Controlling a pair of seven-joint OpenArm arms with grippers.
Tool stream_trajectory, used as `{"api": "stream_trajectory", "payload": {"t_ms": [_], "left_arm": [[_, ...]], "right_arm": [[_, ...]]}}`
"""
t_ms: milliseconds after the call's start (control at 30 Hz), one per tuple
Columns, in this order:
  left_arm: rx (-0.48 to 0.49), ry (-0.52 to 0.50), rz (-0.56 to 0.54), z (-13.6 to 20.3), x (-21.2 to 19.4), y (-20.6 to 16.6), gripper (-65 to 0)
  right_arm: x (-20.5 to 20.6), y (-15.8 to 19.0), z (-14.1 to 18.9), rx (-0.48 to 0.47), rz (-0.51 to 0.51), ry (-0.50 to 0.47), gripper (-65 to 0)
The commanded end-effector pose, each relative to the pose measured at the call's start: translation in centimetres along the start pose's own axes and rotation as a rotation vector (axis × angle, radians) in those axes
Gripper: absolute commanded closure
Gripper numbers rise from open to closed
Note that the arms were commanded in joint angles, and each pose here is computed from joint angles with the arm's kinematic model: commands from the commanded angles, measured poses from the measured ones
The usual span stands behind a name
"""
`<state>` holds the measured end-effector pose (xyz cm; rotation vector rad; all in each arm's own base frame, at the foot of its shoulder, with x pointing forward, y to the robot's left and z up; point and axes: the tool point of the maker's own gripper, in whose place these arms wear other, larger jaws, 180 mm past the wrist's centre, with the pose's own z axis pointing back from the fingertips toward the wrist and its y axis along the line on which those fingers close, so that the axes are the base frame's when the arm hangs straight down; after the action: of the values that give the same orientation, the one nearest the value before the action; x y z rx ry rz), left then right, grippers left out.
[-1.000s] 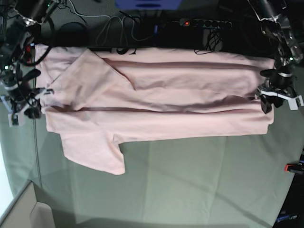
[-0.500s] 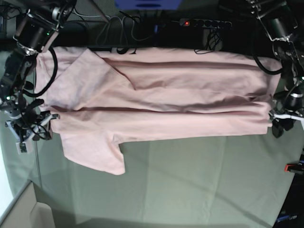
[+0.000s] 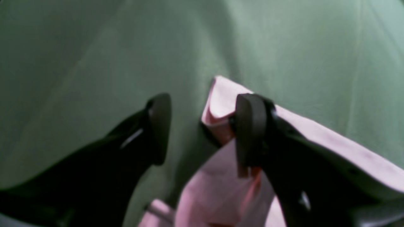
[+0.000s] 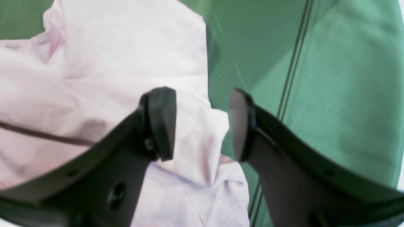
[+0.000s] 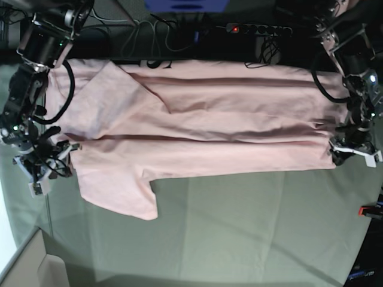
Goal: Layout the t-shirt on the table in an organized manner, then fold the t-shirt properly
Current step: 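Lift the grasped edges with both grippers and fold them over the body, then regrasp the shirt edge with the right gripper beside the sleeve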
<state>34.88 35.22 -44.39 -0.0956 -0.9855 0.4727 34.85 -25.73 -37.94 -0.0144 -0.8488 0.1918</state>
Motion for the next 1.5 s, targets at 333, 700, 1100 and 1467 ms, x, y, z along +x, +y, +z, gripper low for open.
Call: {"api": "stream_trajectory", "payload": {"t_ms": [333, 700, 1100, 1467], "left_arm": [[0.008, 0.045, 0.036, -0.1, -2.3, 0.7, -30.0], [0.018, -0.020, 0.005, 2.6, -1.4, 2.2, -22.2], [-0.072, -0.259, 0.039, 4.2, 7.1, -0.8, -22.5], [-0.020, -0.036, 0.032, -2.0, 2.7, -1.5, -22.5]], "right_arm": [[4.5, -1.2, 0.5, -0.023, 0.017, -0.111, -28.4], [5.6, -2.4, 0.8, -0.044, 0.035, -0.128, -28.4], [6.0, -1.3, 0.4, -0.019, 0.059, -0.128, -28.4], [5.7, -1.3, 0.3, -0.018, 0.057, -0.120, -28.4]]}}
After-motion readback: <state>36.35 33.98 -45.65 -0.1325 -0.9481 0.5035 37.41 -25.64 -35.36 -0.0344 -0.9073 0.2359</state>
